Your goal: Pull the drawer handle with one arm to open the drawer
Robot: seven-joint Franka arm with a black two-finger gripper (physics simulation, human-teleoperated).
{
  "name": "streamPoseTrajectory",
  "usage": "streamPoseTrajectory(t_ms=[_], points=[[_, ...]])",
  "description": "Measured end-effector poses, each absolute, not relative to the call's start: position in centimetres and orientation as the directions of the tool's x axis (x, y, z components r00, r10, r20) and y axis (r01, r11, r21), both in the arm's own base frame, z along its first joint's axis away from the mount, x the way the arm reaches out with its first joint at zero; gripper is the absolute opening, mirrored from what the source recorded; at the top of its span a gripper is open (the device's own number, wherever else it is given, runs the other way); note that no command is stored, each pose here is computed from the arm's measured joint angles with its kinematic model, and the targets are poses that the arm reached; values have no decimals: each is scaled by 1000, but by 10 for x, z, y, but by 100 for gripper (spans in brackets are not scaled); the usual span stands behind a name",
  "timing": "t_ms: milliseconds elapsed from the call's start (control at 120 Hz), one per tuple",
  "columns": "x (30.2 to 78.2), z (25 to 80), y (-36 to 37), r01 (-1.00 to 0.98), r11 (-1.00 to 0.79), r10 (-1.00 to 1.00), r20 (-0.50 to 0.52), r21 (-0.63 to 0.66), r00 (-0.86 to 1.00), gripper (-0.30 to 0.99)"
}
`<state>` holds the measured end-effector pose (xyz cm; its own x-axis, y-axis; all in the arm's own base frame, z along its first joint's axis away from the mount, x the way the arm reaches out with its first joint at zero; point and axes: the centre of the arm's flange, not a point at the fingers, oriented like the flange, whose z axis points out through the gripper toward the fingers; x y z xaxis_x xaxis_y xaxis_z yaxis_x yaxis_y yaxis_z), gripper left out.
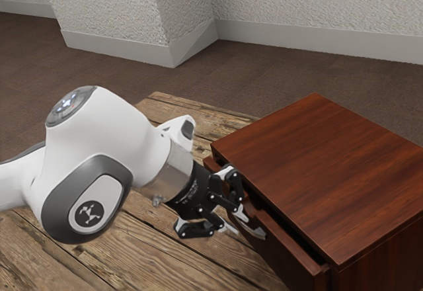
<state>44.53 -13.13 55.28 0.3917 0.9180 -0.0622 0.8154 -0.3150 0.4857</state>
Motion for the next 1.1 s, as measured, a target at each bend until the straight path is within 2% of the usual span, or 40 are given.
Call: streamPoseTrajectory(t_ms=[292, 1100], points=[[442, 551, -127, 825, -314, 919, -67, 470, 388, -7], [403, 551, -110, 829, -294, 925, -76, 475, 371, -9]])
